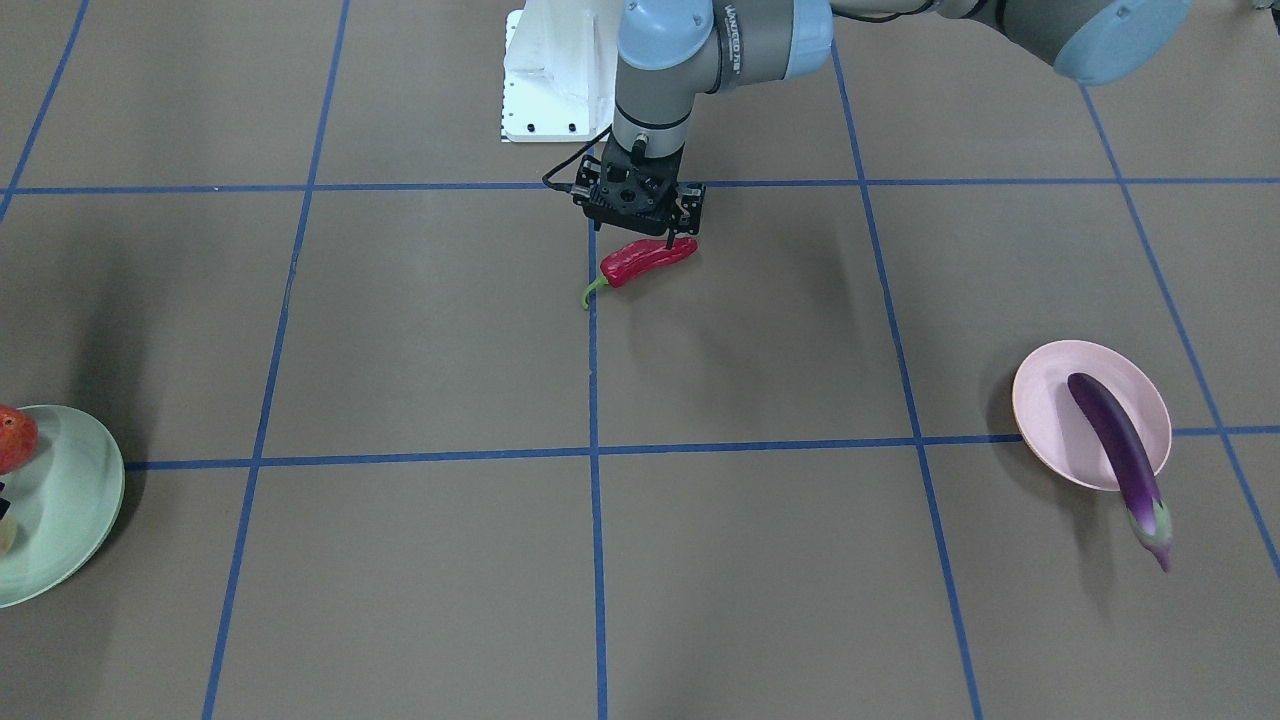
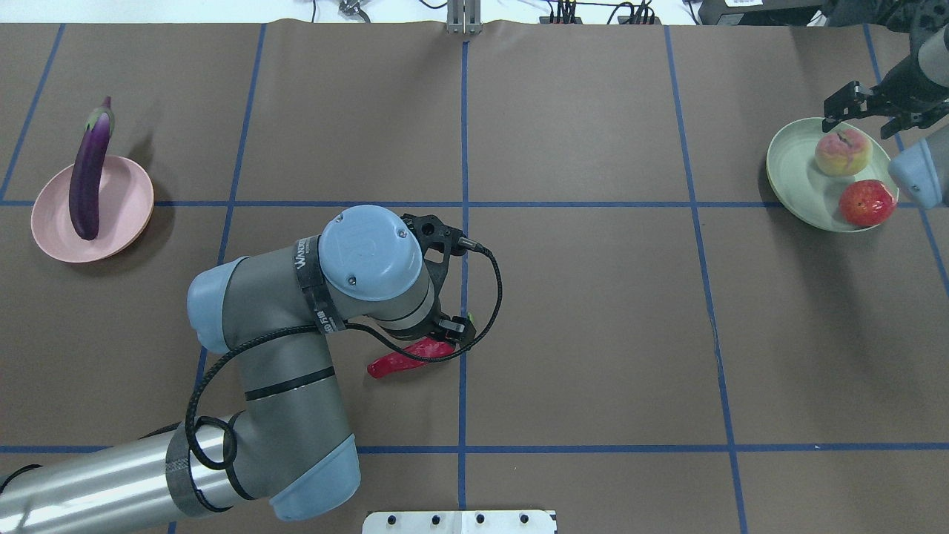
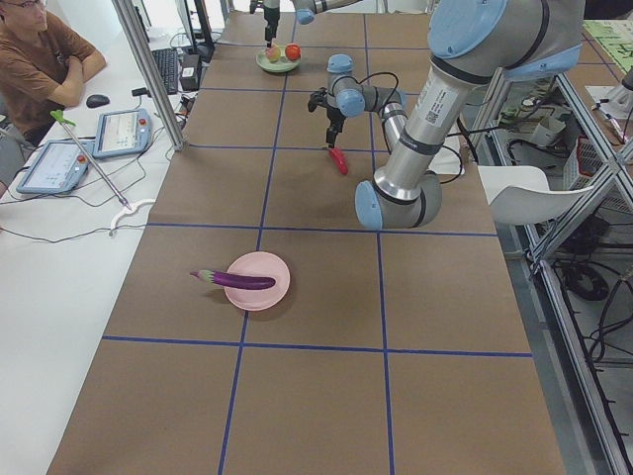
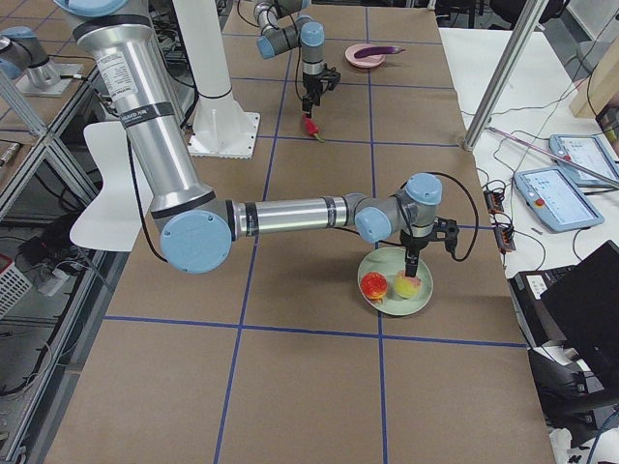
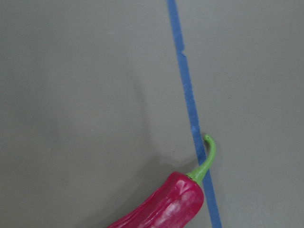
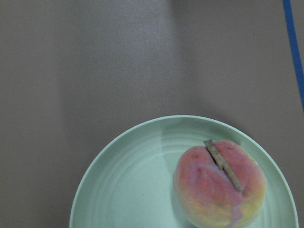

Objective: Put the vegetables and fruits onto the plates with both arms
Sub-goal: 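Grasp the red chili pepper with the left gripper while the right gripper releases the peach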

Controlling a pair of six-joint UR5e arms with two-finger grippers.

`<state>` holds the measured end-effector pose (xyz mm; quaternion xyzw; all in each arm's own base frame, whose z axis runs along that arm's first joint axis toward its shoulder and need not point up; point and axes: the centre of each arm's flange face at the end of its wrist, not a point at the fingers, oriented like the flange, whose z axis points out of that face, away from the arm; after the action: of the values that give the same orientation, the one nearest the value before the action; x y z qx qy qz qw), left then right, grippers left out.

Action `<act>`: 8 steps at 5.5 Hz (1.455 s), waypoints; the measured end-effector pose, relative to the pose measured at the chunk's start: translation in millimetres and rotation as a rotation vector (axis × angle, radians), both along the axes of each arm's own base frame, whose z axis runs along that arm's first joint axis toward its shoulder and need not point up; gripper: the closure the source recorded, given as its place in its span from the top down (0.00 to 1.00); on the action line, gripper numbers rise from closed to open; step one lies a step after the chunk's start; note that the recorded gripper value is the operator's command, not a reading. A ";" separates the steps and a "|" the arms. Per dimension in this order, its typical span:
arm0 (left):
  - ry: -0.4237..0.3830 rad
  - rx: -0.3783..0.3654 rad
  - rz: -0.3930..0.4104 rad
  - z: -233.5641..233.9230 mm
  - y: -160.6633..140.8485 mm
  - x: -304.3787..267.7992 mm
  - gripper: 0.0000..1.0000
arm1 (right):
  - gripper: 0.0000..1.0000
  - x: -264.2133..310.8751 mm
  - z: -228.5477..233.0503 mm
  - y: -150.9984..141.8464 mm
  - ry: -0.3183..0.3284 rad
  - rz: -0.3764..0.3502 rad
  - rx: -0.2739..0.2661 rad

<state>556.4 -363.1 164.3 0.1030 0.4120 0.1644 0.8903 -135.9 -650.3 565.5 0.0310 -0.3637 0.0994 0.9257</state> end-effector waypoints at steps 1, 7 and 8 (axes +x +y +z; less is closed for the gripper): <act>0.023 0.062 0.029 -9.6 7.5 -10.1 0.99 | 1.00 4.3 7.9 3.0 -0.008 0.007 -0.026; 0.066 0.366 0.279 43.5 19.8 38.5 0.94 | 1.00 65.2 11.0 12.1 -0.175 0.049 -0.106; 0.056 0.385 0.275 45.0 6.3 31.5 0.94 | 1.00 81.9 -8.5 22.3 -0.197 0.063 -0.076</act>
<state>587.9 -356.8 209.3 0.2186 0.4075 0.3566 0.8118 -54.1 -628.0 557.1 -0.0028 -0.4477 0.1448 0.8824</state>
